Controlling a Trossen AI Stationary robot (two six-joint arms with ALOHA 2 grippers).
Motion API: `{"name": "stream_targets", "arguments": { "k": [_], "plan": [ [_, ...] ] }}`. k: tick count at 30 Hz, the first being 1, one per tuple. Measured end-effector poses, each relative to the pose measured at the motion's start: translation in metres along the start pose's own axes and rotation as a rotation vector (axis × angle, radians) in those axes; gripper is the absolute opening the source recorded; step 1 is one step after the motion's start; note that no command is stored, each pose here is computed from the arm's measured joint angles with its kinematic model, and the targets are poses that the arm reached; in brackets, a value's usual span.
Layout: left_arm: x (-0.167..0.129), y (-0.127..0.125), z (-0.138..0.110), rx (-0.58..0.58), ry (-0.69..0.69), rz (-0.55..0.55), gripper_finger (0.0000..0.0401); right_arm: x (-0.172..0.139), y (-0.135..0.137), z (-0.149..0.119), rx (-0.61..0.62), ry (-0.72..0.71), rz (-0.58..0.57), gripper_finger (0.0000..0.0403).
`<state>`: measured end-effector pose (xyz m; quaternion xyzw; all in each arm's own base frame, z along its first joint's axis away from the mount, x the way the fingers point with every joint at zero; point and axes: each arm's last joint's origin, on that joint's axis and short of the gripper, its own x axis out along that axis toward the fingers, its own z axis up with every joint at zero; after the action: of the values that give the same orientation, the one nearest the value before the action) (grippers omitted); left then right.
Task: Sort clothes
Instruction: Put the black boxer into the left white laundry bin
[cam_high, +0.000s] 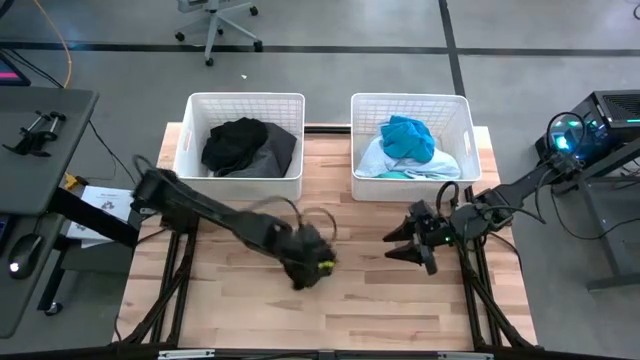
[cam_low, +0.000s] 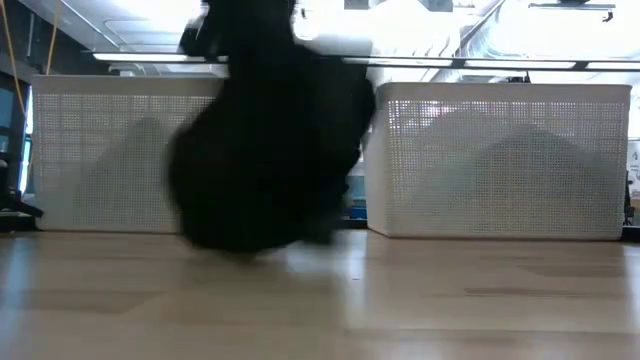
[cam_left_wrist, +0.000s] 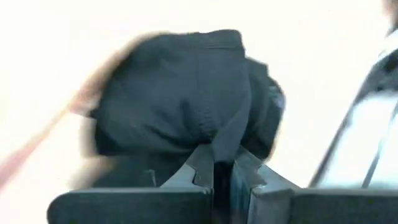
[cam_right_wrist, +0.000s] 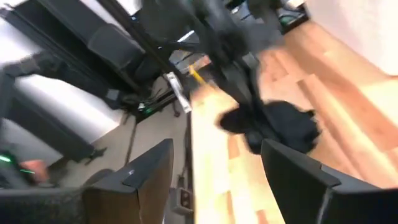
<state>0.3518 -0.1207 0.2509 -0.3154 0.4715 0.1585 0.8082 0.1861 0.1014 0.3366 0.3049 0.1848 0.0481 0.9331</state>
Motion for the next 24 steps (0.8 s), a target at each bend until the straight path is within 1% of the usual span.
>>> {"name": "stream_targets", "arguments": {
  "k": [3,6,8,11,14,16,17,19,22,24],
  "plan": [
    [-0.061,-0.007,0.021,-0.009,-0.260,-0.039,0.0003,0.000,-0.002,0.001,-0.014,-0.040,-0.049,0.0231],
    [-0.129,0.003,0.044,0.017,-0.556,-0.018,0.0002,-0.001,-0.005,0.004,-0.017,-0.122,-0.140,0.0231],
    [-0.167,0.020,0.059,0.049,-0.700,0.049,0.0001,-0.001,-0.007,0.005,-0.020,-0.191,-0.218,0.0231],
    [-0.206,0.056,0.077,0.085,-0.784,0.174,0.0001,-0.003,-0.012,0.010,-0.016,-0.309,-0.341,0.0231],
    [-0.235,0.096,0.087,0.082,-0.804,0.293,0.0001,-0.003,-0.019,0.016,-0.005,-0.395,-0.436,0.0231],
    [-0.246,0.123,0.089,0.071,-0.758,0.373,0.0001,-0.002,-0.024,0.021,0.023,-0.434,-0.477,0.0231],
    [-0.248,0.136,0.088,0.065,-0.709,0.413,0.0001,-0.002,-0.027,0.023,0.044,-0.451,-0.493,0.0231],
    [-0.244,0.160,0.088,0.057,-0.594,0.488,0.0001,-0.001,-0.032,0.027,0.087,-0.476,-0.513,0.0231],
    [-0.224,0.190,0.085,0.097,-0.394,0.607,0.0001,-0.001,-0.039,0.033,0.142,-0.510,-0.540,0.0231],
    [-0.206,0.208,0.082,0.114,-0.284,0.627,0.0001,-0.001,-0.044,0.036,0.175,-0.529,-0.555,0.0231]
  ]
}}
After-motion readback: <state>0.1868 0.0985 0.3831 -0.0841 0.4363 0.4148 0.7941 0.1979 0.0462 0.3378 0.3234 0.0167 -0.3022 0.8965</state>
